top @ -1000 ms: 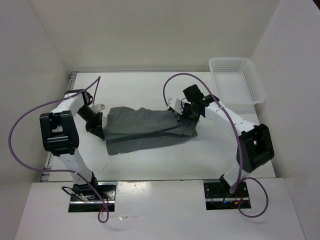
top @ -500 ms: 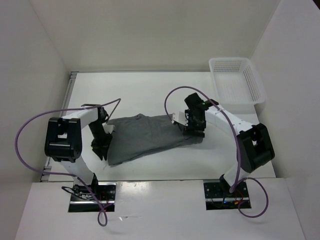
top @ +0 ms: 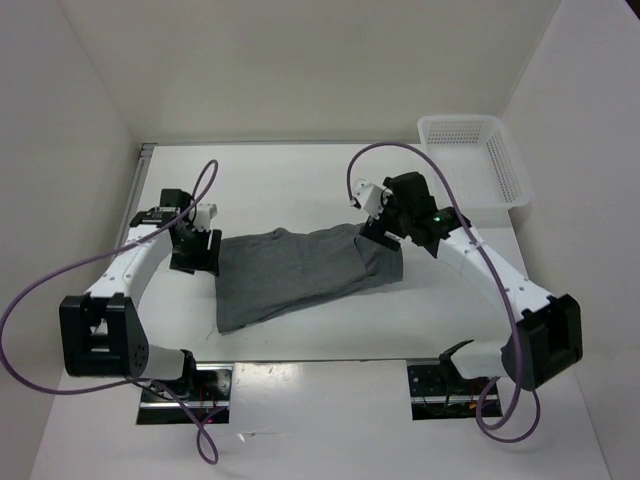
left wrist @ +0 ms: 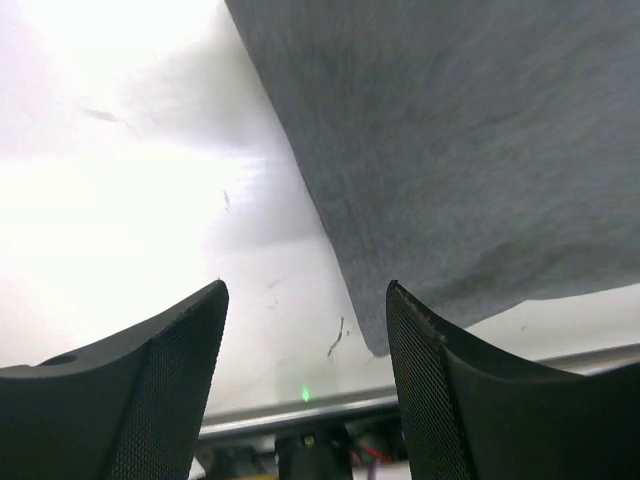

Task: Fold and stack the shorts
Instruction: Fold the shorts

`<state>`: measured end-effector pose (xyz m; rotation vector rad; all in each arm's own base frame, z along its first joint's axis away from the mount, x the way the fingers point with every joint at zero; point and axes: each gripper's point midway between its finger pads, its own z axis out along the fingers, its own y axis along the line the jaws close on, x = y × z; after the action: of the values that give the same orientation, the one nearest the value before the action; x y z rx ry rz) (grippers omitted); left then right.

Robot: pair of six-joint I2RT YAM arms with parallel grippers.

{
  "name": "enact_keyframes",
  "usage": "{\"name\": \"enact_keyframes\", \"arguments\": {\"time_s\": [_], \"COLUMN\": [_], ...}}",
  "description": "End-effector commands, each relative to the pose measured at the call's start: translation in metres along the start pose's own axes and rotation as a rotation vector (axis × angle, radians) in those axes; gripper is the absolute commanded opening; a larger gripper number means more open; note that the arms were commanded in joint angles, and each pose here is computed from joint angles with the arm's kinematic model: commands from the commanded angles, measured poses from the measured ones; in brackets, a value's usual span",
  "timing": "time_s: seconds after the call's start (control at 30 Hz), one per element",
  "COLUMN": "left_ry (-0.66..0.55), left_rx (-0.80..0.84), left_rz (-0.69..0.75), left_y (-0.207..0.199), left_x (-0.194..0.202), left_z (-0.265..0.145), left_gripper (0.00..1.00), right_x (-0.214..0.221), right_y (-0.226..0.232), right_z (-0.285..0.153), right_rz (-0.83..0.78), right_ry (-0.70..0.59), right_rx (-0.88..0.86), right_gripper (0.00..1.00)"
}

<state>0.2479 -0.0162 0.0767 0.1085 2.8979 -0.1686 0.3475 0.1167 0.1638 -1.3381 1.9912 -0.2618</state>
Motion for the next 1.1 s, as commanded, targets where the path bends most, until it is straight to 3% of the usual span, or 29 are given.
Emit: {"name": "enact_keyframes", "arguments": {"time_s": [0.0,0.2,0.3,0.33,0.47,0.6,0.83,1.07], "left_ry": [-0.171,-0.094,-0.099,-0.098,-0.165,-0.231,-0.175,-0.091], "left_rx": [0.057,0.058,0.048,0.051,0.098,0.1,0.008,-0.1], "left_rz": [0.035,0.042,0.042,0.052,0.112,0.162,0.146,0.133], "left_y": [-0.013,-0.015,-0.012,-0.014,-0.034,-0.047,-0.028,-0.005], "left_x": [-0.028,-0.016,-0.025,-0.026,-0.056,-0.089,-0.104,-0.104], "left_z": [-0.017,0.005,0.014,0.017,0.02,0.025,0.064,0.105], "left_gripper": [0.72,0.74,0.74,0.74,0.74,0.74,0.7,0.63], "right_x": [-0.042,-0.022,-0.015,-0.013,-0.016,-0.033,-0.058,-0.031], "right_y": [-0.019,0.008,0.02,0.026,0.037,0.036,0.033,0.055], "right_z": [-0.033,-0.027,-0.025,-0.022,-0.012,0.008,0.042,0.089], "right_rz": [0.071,0.075,0.073,0.073,0.104,0.203,0.391,0.49], "right_ry": [-0.226,-0.189,-0.181,-0.18,-0.195,-0.225,-0.257,-0.131], "right_rx": [0.062,-0.004,-0.041,-0.06,-0.109,-0.134,-0.165,-0.174], "right_gripper": [1.0,1.0,0.94,0.9,0.52,0.33,0.23,0.19]}}
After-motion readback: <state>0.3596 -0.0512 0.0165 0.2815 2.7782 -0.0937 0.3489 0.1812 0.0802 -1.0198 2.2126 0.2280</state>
